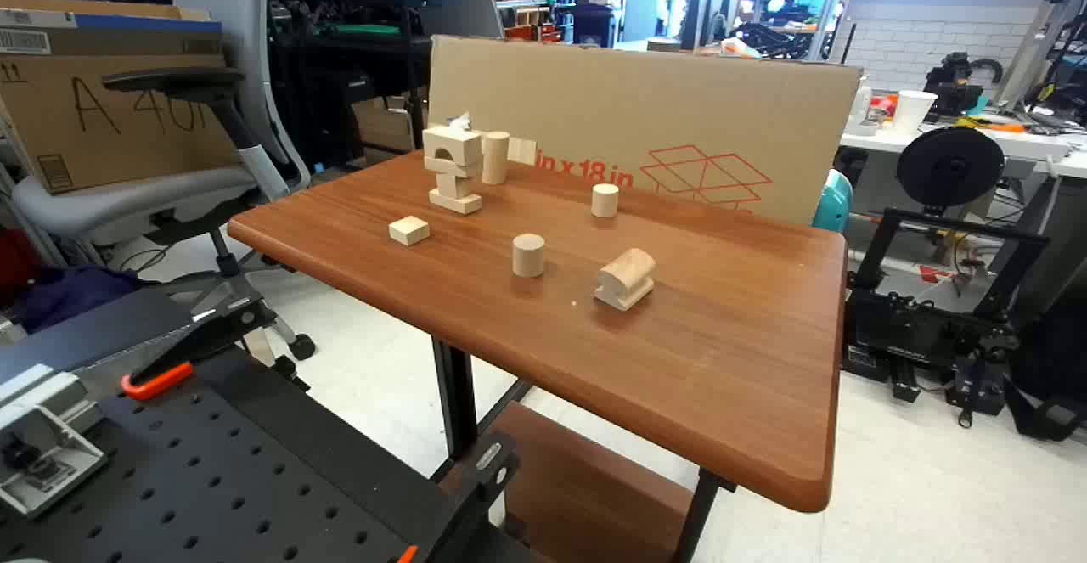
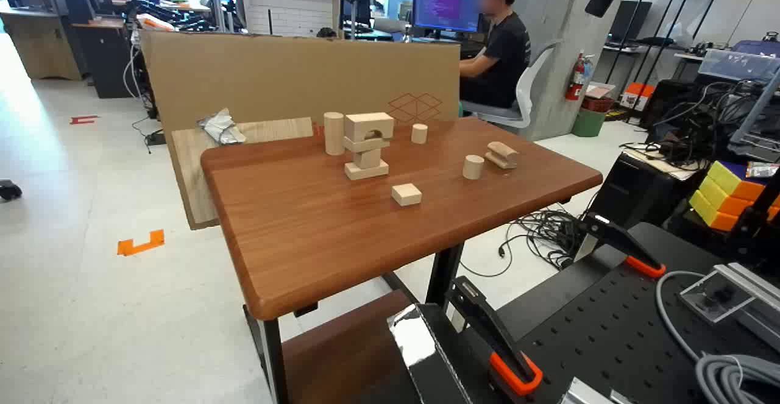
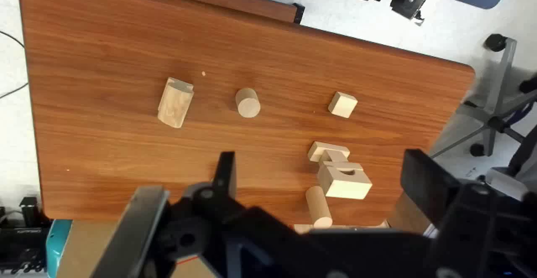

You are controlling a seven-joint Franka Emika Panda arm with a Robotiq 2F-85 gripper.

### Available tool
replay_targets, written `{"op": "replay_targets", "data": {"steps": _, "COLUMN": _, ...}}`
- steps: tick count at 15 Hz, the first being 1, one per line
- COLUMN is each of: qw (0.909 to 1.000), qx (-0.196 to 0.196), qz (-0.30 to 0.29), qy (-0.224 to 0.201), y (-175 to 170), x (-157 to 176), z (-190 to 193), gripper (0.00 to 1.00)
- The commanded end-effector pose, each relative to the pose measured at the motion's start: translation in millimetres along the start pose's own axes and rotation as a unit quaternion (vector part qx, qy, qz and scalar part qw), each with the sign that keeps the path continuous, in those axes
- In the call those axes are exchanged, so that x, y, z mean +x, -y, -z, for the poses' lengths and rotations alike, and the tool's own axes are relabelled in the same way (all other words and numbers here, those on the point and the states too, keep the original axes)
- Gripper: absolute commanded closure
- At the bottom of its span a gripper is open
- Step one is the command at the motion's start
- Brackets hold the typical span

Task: Put the circular block on top of the other circular block

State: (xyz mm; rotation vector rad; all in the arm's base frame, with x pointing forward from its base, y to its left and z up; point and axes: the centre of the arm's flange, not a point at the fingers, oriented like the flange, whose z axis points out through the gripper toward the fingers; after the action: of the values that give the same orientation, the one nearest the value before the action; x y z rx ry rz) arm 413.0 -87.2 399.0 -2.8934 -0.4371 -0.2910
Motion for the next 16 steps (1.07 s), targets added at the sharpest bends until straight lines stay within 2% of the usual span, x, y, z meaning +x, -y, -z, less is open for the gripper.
{"op": "replay_targets", "data": {"steps": 1, "qw": 1.0000, "qx": 0.000, "qz": 0.000, "qy": 0.000, "y": 0, "x": 0, "z": 0, "gripper": 0.00}}
{"op": "replay_targets", "data": {"steps": 8, "qw": 1.0000, "qx": 0.001, "qz": 0.000, "qy": 0.005, "y": 0, "x": 3, "z": -1, "gripper": 0.00}}
{"op": "replay_targets", "data": {"steps": 16, "qw": 0.9971, "qx": -0.007, "qz": -0.063, "qy": 0.041, "y": -4, "x": 64, "z": -39, "gripper": 0.00}}
